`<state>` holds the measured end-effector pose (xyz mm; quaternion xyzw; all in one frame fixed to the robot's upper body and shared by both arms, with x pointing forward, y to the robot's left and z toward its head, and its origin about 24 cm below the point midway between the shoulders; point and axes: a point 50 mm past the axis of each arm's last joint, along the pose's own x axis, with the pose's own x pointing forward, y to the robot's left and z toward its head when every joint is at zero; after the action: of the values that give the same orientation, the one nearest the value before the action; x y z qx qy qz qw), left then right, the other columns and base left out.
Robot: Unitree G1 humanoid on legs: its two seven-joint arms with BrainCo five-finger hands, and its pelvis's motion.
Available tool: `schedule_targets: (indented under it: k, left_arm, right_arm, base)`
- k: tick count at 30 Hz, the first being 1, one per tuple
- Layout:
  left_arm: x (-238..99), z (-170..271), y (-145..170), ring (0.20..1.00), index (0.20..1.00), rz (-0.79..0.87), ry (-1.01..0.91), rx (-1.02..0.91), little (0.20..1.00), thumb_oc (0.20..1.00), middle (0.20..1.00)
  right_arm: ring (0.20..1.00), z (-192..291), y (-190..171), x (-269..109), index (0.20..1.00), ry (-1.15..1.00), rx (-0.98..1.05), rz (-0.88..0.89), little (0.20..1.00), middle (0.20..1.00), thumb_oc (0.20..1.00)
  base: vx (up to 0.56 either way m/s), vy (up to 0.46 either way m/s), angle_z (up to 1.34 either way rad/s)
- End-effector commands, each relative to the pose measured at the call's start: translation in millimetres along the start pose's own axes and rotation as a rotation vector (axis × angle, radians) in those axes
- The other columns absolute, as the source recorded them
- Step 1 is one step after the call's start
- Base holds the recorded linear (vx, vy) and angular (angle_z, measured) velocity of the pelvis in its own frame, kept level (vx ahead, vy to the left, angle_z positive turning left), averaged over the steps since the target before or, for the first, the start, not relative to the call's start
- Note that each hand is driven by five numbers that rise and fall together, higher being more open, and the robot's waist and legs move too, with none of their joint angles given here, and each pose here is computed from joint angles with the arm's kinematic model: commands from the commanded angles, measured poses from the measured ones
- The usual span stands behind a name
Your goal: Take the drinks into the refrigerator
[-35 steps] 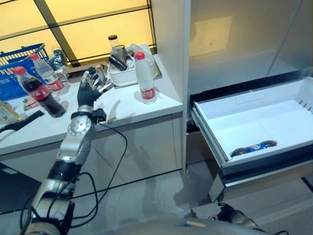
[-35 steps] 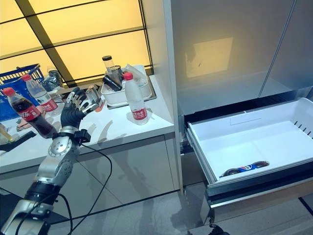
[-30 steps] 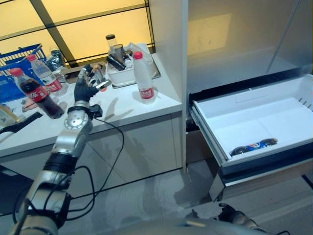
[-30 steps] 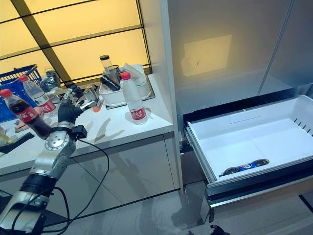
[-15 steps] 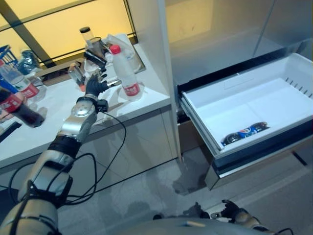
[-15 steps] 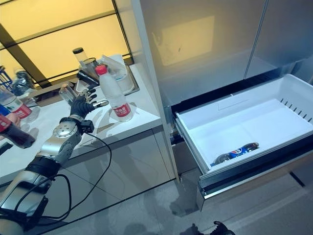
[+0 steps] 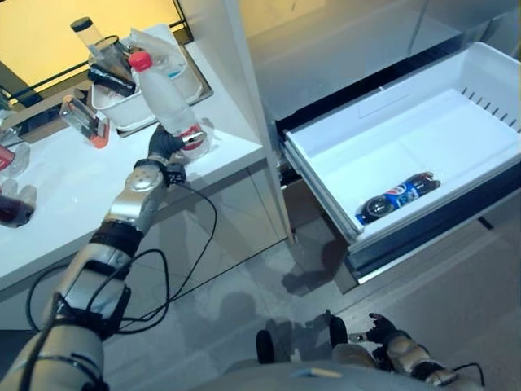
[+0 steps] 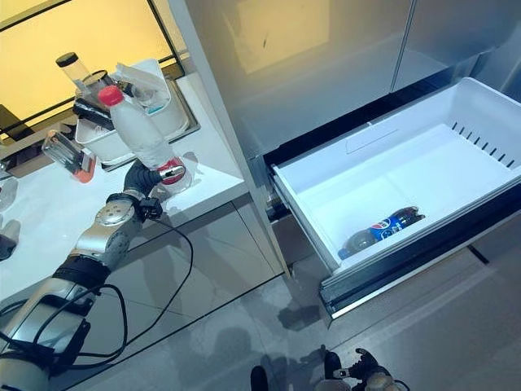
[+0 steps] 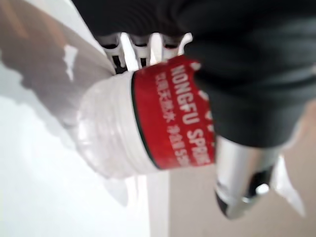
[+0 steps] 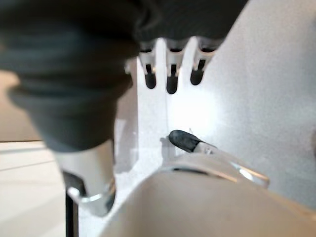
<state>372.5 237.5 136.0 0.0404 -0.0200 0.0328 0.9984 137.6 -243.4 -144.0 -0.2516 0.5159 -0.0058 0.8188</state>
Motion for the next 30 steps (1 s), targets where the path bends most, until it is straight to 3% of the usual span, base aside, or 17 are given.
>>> schedule_targets:
  k: [1,5,6,7,18,30]
  left_arm:
    - [14.4,40.9,16.6,1.0,1.0,0.088,-0.123,-0.058,1.0,1.0,1.0]
    - [19.0,47.3,14.4,1.0,1.0,0.112,-0.145,-0.09,1.0,1.0,1.0]
    - [21.9,50.9,11.3,0.903,0.903,0.115,-0.15,-0.092,0.903,0.903,0.903]
    - [23.7,56.4,9.1,0.2,0.2,0.114,-0.167,-0.104,0.2,0.2,0.2]
    - [25.7,68.4,-20.9,0.2,0.2,0.064,-0.237,-0.132,0.2,0.2,0.2]
    - [-14.0,28.8,-6.6,0.2,0.2,0.066,-0.262,-0.117,0.2,0.2,0.2]
  right_arm:
    - [1.0,-14.5,-8.3,-0.6,1.0,0.036,0.046,-0.014,1.0,1.0,1.0]
    - [1.0,-9.1,-22.7,1.7,1.0,0.031,0.072,-0.053,1.0,1.0,1.0]
    - [1.0,-7.1,-25.3,2.2,1.0,0.028,0.079,-0.06,1.0,1.0,1.0]
    - [1.0,-6.5,-26.9,2.3,1.0,0.026,0.084,-0.065,1.0,1.0,1.0]
    - [1.0,-2.1,-29.3,2.1,1.0,-0.007,0.103,-0.086,1.0,1.0,1.0]
    - [1.0,2.5,-14.5,0.3,1.0,-0.051,0.145,-0.049,1.0,1.0,1.0]
  base:
    - [-0.03,0.009,-0.07]
    - [-0.05,0.018,-0.09]
    - [-0.04,0.023,-0.06]
    - [-0.03,0.017,-0.04]
    - [-0.01,0.006,-0.11]
    - [0.0,-0.014,0.03]
